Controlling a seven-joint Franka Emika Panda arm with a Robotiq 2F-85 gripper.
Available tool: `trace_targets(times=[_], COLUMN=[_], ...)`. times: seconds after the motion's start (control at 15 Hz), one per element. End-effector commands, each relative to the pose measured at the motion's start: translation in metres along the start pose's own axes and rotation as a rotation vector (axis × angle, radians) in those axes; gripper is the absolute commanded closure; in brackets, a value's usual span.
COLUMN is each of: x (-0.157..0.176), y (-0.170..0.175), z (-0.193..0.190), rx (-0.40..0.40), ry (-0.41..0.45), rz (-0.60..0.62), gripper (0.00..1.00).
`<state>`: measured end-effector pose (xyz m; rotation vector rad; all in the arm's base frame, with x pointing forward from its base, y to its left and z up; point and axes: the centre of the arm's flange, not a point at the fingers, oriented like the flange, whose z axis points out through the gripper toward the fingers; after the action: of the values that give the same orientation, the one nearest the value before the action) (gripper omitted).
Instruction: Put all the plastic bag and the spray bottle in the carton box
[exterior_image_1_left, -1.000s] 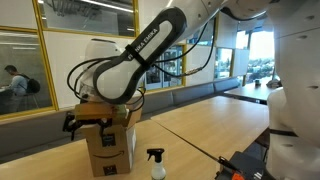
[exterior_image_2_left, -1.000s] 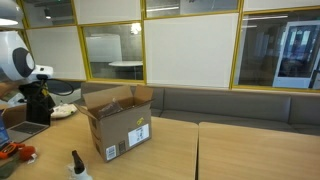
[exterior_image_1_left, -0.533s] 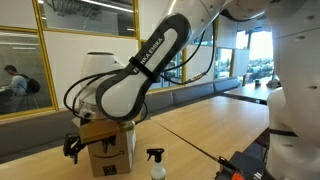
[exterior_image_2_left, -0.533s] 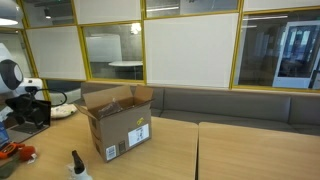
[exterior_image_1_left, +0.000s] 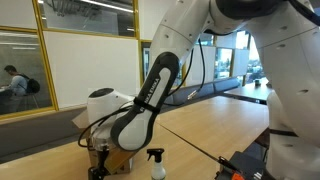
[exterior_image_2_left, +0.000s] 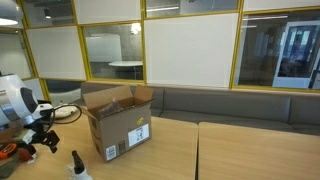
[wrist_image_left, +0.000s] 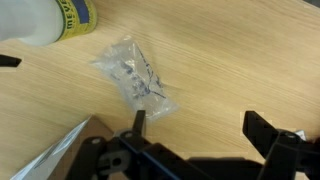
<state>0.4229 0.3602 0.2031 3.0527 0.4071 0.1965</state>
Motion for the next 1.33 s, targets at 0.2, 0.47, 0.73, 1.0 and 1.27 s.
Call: trace_targets(times=[0.2,0.47,0.73,1.0,1.27], x=[0.024,0.017,0.008,0.012,0.016], y=[0.004,0.005,0.009,0.024,0.04], z=[0.074,0.107,0.134,0.153,0.168], rx=[-0.044,-0.053,-0.067,-0.096,-0.13], ry=[-0.036,-0.068,-0.095,-0.102,-0.091], rz=[-0.045,-0.01,0.006,0.03,0.043], gripper=[0.0,0.0,0.0,0.0,0.0])
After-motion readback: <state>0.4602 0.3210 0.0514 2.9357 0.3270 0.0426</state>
